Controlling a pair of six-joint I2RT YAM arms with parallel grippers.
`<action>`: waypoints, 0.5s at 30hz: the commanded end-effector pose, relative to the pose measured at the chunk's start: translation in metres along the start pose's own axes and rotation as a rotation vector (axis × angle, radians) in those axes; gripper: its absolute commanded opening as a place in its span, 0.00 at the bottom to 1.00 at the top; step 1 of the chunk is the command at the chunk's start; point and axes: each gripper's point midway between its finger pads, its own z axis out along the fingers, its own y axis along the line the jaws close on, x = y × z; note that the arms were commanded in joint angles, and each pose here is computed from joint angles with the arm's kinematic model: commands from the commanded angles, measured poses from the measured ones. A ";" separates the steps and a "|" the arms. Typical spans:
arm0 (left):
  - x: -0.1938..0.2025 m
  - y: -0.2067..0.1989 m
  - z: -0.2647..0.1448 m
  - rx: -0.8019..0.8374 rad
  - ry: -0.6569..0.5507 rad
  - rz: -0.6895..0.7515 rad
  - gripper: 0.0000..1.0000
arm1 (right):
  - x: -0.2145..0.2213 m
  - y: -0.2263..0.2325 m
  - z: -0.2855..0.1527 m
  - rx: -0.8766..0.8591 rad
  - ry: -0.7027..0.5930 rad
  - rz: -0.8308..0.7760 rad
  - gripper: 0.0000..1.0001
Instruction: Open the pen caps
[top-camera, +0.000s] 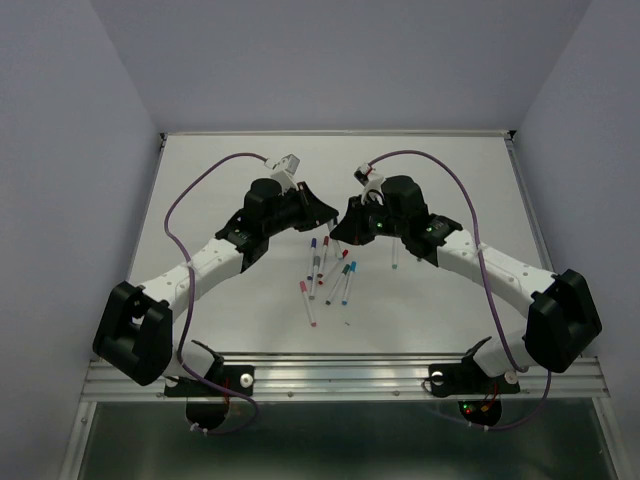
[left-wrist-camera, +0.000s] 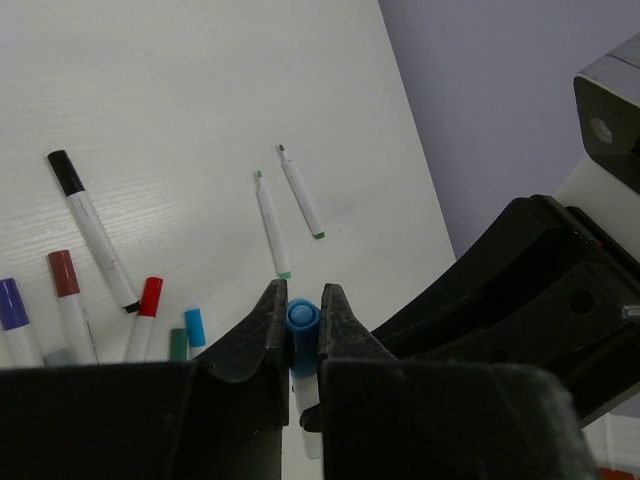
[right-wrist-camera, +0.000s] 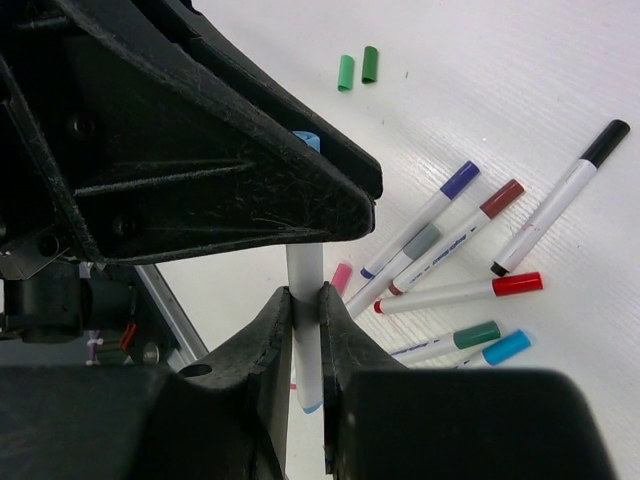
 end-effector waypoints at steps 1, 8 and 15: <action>-0.014 -0.013 0.000 0.032 -0.047 0.032 0.00 | -0.010 0.005 0.000 -0.024 -0.014 -0.033 0.01; -0.029 0.005 0.006 -0.062 -0.130 0.010 0.00 | 0.040 0.023 -0.004 -0.218 0.154 -0.046 0.01; -0.099 0.025 0.015 -0.185 -0.349 -0.093 0.00 | 0.128 0.049 -0.021 -0.379 0.342 0.005 0.01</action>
